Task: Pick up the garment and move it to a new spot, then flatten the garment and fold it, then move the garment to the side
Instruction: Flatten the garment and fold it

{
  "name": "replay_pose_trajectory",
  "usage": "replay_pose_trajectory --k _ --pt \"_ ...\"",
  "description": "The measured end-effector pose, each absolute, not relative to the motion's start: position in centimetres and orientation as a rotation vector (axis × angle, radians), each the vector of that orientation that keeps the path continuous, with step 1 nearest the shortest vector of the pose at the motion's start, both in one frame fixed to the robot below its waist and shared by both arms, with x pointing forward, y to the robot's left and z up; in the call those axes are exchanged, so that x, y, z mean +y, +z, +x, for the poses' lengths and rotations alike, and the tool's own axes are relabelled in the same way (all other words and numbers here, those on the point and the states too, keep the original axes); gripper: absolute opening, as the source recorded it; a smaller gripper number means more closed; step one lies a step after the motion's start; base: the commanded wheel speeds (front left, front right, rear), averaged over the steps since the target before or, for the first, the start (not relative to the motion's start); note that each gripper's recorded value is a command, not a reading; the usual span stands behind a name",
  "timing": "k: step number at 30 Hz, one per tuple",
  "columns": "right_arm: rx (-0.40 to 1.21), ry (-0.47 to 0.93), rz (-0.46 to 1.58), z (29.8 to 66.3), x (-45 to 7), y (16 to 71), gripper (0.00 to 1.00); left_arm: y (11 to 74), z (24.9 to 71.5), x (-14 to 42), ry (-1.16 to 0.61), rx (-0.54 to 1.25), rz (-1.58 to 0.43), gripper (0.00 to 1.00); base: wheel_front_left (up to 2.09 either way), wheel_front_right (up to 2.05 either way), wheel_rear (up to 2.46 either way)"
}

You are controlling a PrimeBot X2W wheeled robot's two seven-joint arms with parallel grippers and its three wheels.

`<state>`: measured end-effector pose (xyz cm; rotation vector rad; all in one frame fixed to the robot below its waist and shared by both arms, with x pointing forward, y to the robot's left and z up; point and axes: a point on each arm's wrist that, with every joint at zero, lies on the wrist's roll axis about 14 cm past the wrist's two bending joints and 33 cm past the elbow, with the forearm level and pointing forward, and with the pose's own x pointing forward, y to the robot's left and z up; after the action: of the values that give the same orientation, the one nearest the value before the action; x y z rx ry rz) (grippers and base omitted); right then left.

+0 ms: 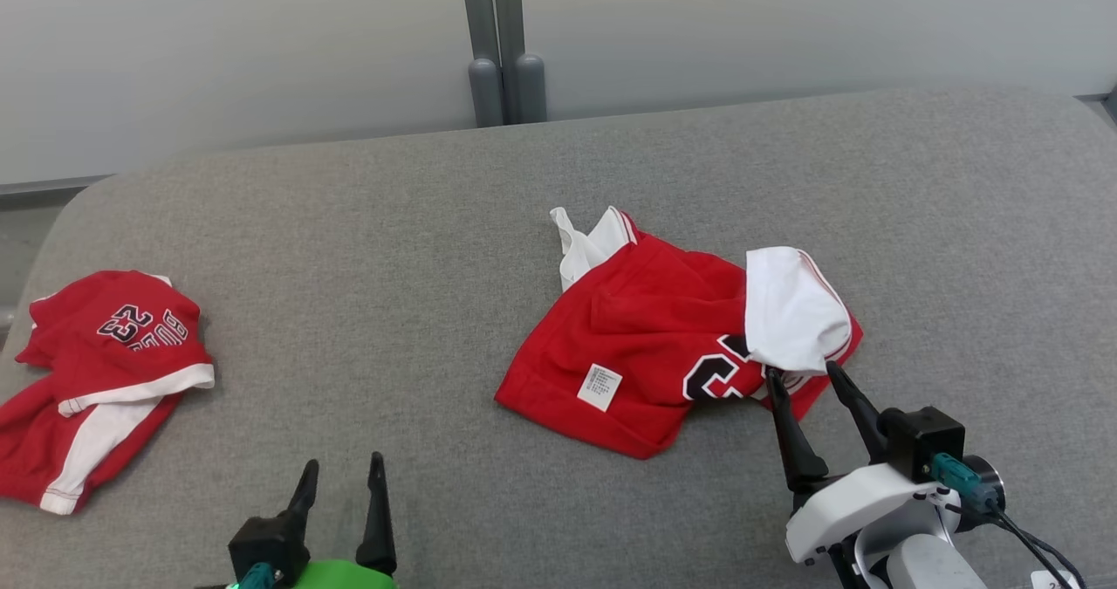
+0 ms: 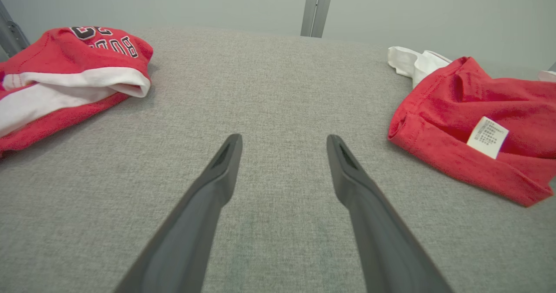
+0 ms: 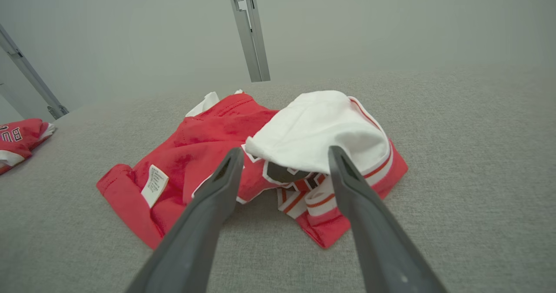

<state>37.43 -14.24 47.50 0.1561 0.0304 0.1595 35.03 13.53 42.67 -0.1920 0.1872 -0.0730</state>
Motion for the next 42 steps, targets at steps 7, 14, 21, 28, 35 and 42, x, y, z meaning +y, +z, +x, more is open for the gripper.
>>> replay_pose_trajectory --k 7,14,21,28,35,42 --pt "0.058 0.15 0.154 37.8 -14.6 46.6 1.0 43.1 36.7 7.7 -0.271 0.195 -0.229 1.0 0.0 0.0 0.0" --pt "0.069 0.12 0.145 38.3 -15.6 46.1 1.0 43.8 39.3 3.0 -0.41 0.195 -0.264 1.0 0.0 0.0 0.0" --pt "0.1 0.063 0.145 37.9 -17.5 45.0 1.0 41.0 40.2 0.8 -0.464 0.288 -0.25 1.0 0.0 0.0 0.0" --pt "0.122 0.029 0.146 37.8 -18.5 44.3 1.0 39.0 40.9 0.1 -0.475 0.346 -0.235 1.0 0.0 0.0 0.0" --pt "0.136 0.018 0.151 37.8 -18.9 43.8 1.0 38.7 41.4 -0.5 -0.497 0.347 -0.227 0.0 0.0 0.0 0.0" --pt "0.129 0.013 0.164 38.0 -18.9 44.0 1.0 38.9 40.8 -0.4 -0.509 0.344 -0.217 0.0 0.0 0.0 0.0"
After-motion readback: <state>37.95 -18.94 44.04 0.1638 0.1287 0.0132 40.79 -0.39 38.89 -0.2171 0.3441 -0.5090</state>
